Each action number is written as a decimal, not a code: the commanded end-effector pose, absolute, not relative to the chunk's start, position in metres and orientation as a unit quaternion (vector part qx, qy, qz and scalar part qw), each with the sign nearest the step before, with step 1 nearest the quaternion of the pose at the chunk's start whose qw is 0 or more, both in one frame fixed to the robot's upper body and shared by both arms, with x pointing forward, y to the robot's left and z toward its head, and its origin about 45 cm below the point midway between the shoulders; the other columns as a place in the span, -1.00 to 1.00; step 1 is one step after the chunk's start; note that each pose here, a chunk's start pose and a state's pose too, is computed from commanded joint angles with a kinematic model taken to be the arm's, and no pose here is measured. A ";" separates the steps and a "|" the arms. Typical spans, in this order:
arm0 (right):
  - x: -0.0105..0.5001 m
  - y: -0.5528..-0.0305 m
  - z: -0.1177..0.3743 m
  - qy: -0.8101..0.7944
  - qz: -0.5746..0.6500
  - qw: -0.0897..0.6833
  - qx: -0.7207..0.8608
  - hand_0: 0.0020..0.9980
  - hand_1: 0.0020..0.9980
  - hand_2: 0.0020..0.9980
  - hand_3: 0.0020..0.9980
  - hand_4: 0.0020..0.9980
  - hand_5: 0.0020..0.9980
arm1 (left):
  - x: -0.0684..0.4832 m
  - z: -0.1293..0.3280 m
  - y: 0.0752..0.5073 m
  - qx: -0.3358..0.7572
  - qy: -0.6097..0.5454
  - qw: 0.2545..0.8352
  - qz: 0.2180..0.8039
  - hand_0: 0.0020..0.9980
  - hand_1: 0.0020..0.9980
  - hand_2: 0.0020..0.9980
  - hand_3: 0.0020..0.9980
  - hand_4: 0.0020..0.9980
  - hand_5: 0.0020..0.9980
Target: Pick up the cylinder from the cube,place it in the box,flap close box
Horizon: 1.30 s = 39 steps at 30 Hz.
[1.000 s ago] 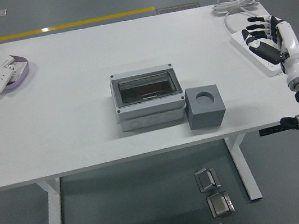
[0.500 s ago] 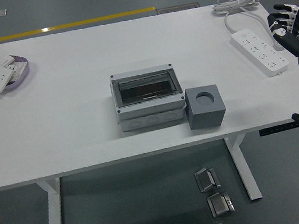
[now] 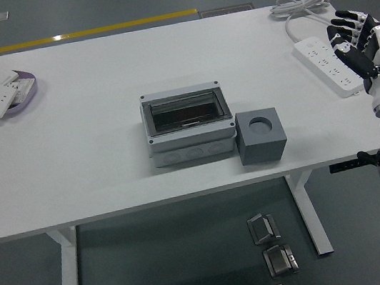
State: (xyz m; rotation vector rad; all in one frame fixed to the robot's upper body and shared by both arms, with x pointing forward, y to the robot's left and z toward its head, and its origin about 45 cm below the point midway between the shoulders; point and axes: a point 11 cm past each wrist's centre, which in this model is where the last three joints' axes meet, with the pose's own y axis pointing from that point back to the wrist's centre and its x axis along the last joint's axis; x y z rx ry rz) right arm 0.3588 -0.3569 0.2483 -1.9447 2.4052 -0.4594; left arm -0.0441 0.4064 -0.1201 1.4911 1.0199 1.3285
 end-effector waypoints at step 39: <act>0.355 -0.357 0.241 0.776 -0.177 -0.049 -0.603 0.31 0.29 0.30 0.34 0.54 -0.03 | -0.035 -0.117 0.417 0.600 0.400 0.433 0.541 0.20 0.25 0.21 0.23 0.34 -0.40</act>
